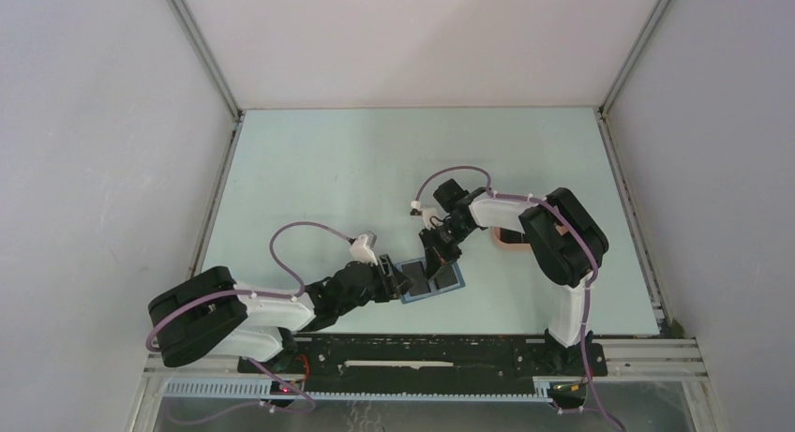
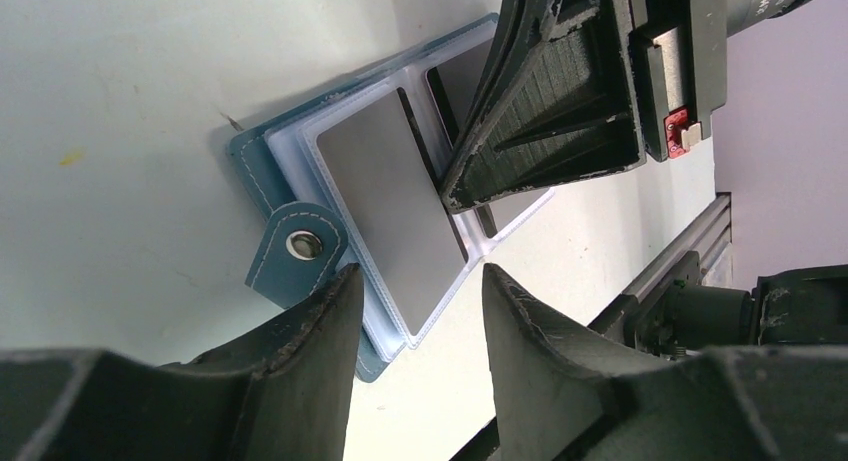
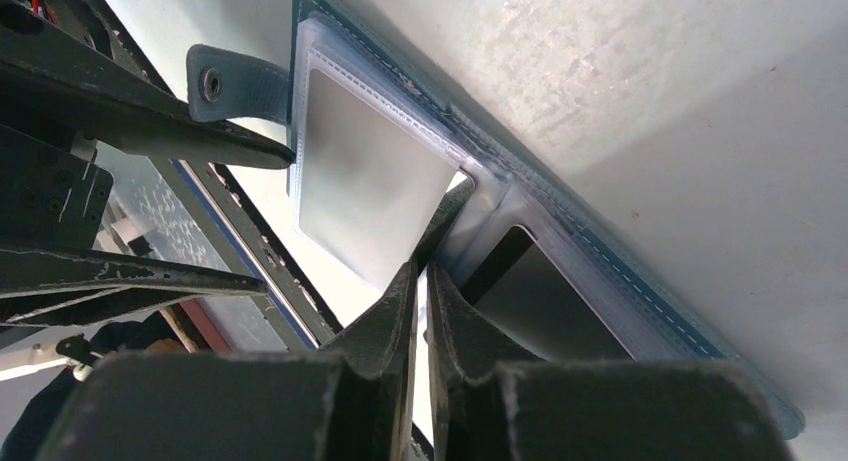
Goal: Put the credit cards into the card holder
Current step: Turn over the card slot in the card holder.
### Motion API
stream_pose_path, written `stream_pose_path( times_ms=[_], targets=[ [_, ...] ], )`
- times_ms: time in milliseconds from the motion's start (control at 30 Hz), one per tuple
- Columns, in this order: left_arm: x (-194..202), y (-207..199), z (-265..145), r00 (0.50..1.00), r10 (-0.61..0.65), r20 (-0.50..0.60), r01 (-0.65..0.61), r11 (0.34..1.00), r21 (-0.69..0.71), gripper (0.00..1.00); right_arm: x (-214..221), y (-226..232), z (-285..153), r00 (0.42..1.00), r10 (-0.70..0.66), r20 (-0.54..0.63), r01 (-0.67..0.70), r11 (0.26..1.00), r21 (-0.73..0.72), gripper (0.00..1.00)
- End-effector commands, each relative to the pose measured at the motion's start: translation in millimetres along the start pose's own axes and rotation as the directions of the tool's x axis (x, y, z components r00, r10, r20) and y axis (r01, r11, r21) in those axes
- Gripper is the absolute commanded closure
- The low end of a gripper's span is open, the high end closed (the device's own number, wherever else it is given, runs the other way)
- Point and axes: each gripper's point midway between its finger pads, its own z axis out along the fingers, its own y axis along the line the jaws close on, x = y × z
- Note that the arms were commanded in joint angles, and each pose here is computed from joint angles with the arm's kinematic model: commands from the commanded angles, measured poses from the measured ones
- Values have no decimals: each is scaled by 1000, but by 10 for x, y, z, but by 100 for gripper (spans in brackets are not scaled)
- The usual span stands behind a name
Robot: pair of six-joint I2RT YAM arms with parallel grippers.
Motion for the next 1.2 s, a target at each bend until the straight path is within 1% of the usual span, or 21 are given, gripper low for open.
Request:
stream_pose_path(
  times_ms=[0,267,800,967,1167],
  targets=[
    [-210,-338,63,998,-30,51,25,996,82,48,17,-222,96,1000,-3,-25,6,994,105,86],
    [-223,-346,46,998,-33,56,28,996,86,49,24,-248,110,1000,0,-29,3,992,124,87],
    [-193,-335,103,998,-35,44,31,996,80,49,13,-185,91,1000,-2,-27,4,996,84,87],
    [-204,-392,111,998,-38,43,33,994,103,49,13,-160,87,1000,-4,-28,6,998,65,84],
    [-212,-462,114,998,-46,39,41,990,134,49,-8,-93,51,1000,-11,-19,12,1000,27,77]
  ],
)
